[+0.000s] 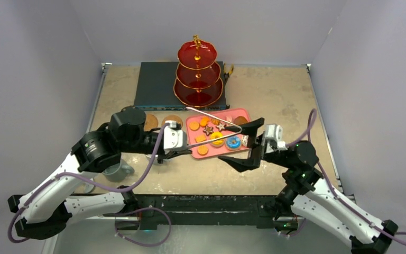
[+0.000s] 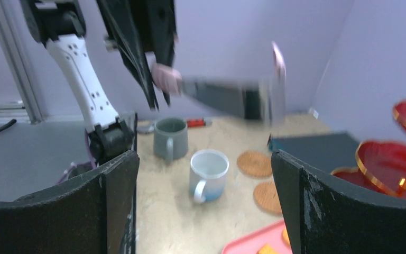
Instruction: Serve the afternoon tea
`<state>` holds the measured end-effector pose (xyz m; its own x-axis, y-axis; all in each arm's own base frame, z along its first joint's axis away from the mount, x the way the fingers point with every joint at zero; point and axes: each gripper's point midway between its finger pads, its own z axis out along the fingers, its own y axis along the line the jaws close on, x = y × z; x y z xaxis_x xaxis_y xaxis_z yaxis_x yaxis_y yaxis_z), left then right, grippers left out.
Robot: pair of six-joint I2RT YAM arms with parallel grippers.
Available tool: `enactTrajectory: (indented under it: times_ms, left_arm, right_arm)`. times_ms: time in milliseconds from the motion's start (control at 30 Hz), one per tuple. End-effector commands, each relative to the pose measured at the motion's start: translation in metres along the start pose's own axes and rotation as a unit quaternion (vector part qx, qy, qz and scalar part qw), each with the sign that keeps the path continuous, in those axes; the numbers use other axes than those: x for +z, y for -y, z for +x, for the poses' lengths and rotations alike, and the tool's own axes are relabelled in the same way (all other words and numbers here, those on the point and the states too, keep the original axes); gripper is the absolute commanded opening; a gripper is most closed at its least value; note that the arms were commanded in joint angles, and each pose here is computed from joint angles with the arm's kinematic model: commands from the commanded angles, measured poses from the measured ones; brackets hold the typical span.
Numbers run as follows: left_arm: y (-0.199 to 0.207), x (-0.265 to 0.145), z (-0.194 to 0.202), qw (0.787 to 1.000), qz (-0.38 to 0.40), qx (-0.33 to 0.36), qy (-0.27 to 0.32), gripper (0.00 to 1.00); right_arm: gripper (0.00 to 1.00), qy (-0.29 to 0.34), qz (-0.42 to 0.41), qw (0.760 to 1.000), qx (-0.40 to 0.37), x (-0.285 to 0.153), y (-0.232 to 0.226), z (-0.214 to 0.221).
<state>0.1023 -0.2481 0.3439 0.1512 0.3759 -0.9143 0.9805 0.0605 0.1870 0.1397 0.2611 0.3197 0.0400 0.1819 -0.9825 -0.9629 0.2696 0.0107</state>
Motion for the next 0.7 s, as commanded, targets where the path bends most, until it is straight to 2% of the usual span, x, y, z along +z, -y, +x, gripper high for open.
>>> enactTrajectory:
  times_ms: [0, 233, 433, 667]
  left_arm:
    - [0.008, 0.004, -0.041, 0.997, 0.041, -0.039, 0.055, 0.00]
    - [0.014, 0.011, -0.050, 0.994, 0.070, -0.046, 0.072, 0.00]
    - [0.010, 0.009, -0.057, 0.994, 0.058, -0.038, 0.087, 0.00]
    - [0.003, 0.013, -0.053, 0.994, 0.040, -0.035, 0.093, 0.00]
  right_arm:
    - [0.99, 0.062, -0.054, 0.995, -0.064, -0.002, -0.020, -0.039]
    - [0.98, 0.075, -0.029, 0.994, -0.074, 0.003, -0.010, -0.054]
    - [0.99, 0.043, 0.000, 0.997, -0.057, 0.014, 0.007, -0.043]
    - [0.99, 0.074, -0.019, 0.995, -0.064, 0.019, 0.003, -0.062]
